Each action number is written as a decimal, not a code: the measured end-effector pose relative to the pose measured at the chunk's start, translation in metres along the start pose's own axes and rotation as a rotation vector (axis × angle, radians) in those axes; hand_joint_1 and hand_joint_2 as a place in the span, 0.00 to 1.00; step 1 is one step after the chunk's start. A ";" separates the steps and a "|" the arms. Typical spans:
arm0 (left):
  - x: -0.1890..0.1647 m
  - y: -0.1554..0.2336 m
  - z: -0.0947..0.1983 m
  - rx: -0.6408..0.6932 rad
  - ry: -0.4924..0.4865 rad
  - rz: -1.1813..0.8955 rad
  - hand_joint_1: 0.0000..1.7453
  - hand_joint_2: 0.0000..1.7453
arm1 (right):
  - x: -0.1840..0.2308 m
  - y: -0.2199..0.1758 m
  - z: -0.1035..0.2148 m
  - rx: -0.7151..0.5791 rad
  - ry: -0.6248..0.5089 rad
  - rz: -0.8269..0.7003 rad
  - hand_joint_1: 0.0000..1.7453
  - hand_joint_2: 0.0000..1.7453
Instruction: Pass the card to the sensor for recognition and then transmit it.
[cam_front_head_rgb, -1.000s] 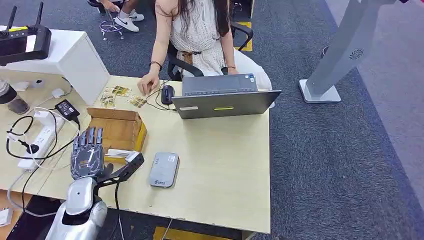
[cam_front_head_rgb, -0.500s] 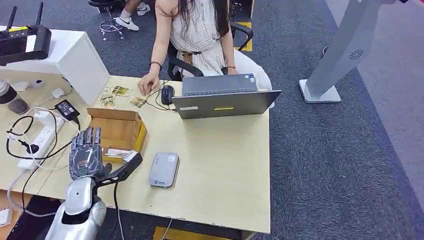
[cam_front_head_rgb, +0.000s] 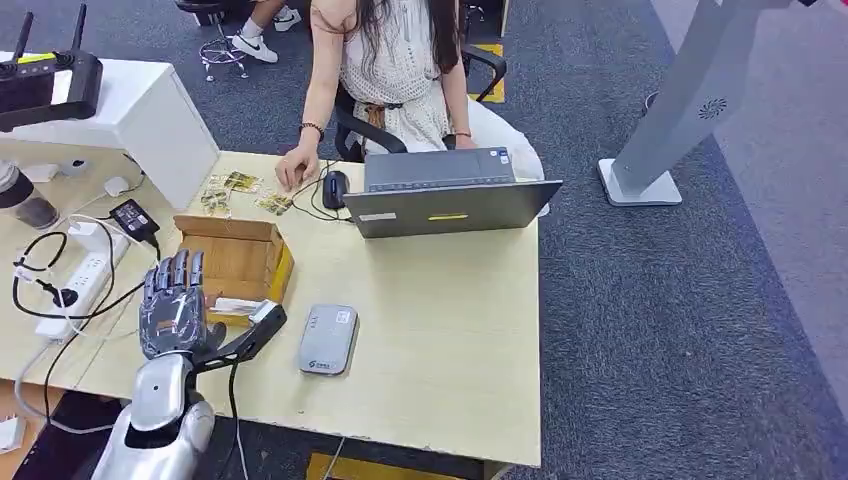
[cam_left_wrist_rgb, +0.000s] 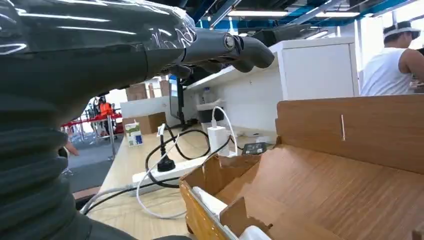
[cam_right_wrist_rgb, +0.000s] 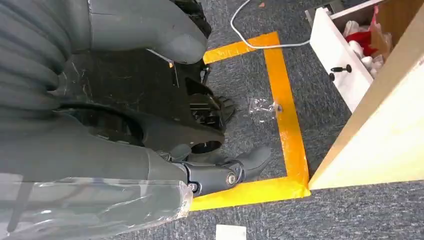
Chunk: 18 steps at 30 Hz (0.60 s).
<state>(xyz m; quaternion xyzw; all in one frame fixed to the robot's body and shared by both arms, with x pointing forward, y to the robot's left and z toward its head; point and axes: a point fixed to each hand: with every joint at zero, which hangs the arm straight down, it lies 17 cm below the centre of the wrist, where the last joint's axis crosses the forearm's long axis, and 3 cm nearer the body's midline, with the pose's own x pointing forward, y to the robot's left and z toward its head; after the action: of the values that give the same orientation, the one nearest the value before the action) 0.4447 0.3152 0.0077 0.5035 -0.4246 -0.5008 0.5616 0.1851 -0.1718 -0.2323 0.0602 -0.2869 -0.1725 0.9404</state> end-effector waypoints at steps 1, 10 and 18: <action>0.001 0.000 0.000 0.002 -0.003 0.001 0.00 1.00 | 0.000 0.000 0.000 0.001 0.000 0.001 0.00 1.00; 0.010 -0.001 0.001 0.003 -0.013 0.015 0.00 1.00 | -0.001 0.004 0.001 0.008 0.001 0.007 0.00 1.00; 0.018 -0.006 0.003 -0.006 -0.020 0.030 0.00 1.00 | -0.001 0.004 0.001 0.009 0.001 0.009 0.00 1.00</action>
<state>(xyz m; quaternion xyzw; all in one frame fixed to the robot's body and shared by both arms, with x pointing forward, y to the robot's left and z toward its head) 0.4433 0.2967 0.0021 0.4906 -0.4360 -0.4986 0.5662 0.1853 -0.1674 -0.2314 0.0634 -0.2876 -0.1671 0.9409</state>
